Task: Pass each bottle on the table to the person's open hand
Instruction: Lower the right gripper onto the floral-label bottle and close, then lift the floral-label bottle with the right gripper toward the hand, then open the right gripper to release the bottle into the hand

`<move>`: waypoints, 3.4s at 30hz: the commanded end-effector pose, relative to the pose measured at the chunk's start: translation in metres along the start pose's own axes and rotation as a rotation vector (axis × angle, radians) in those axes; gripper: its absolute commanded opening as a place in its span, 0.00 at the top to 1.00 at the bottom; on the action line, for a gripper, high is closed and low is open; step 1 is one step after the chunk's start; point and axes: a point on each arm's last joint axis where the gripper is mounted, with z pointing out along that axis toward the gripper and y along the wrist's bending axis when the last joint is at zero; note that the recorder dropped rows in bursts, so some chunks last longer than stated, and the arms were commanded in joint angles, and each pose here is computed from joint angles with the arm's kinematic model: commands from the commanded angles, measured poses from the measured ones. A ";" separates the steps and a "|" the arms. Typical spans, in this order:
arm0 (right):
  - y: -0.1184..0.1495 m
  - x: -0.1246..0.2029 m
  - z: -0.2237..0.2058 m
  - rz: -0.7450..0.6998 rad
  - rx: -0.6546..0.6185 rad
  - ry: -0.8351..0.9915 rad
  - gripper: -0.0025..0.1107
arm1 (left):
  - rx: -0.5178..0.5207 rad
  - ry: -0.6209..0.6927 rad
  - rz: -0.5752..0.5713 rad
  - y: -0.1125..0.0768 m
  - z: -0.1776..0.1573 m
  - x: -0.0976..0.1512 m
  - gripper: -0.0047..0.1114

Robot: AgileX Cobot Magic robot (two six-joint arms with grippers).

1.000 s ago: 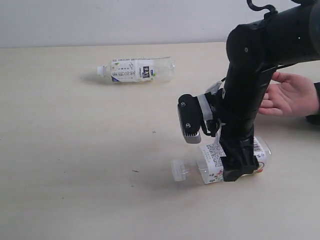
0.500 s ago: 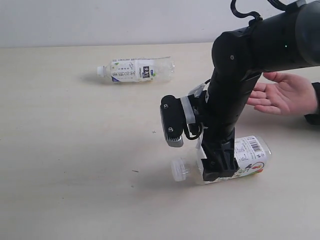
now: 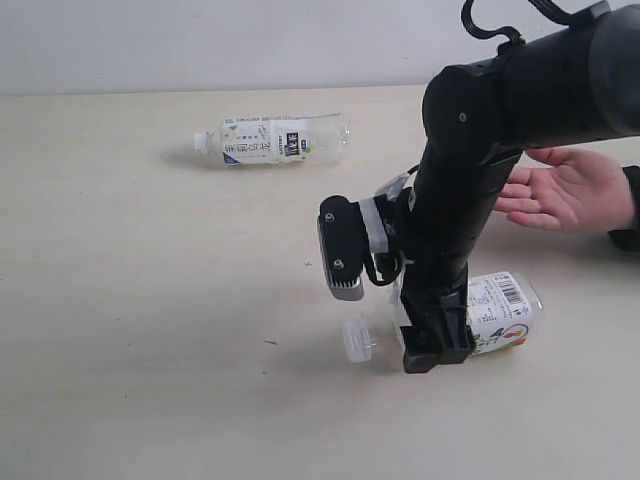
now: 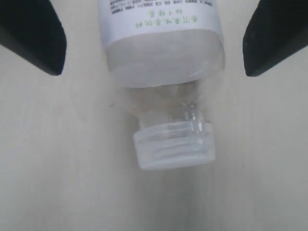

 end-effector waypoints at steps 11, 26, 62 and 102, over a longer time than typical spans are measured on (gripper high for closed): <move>0.000 0.003 0.016 -0.007 0.006 0.018 0.15 | 0.007 -0.008 -0.003 0.000 0.000 -0.001 0.96; 0.003 0.006 0.018 0.101 -0.031 0.052 0.98 | 0.007 -0.008 -0.003 0.000 0.000 -0.001 0.96; -0.060 0.093 -0.133 1.475 0.487 -0.048 0.98 | 0.007 -0.008 -0.003 0.000 0.000 -0.001 0.96; -0.095 0.113 -0.078 1.589 0.470 -0.013 0.98 | 0.007 -0.008 -0.003 0.000 0.000 -0.001 0.96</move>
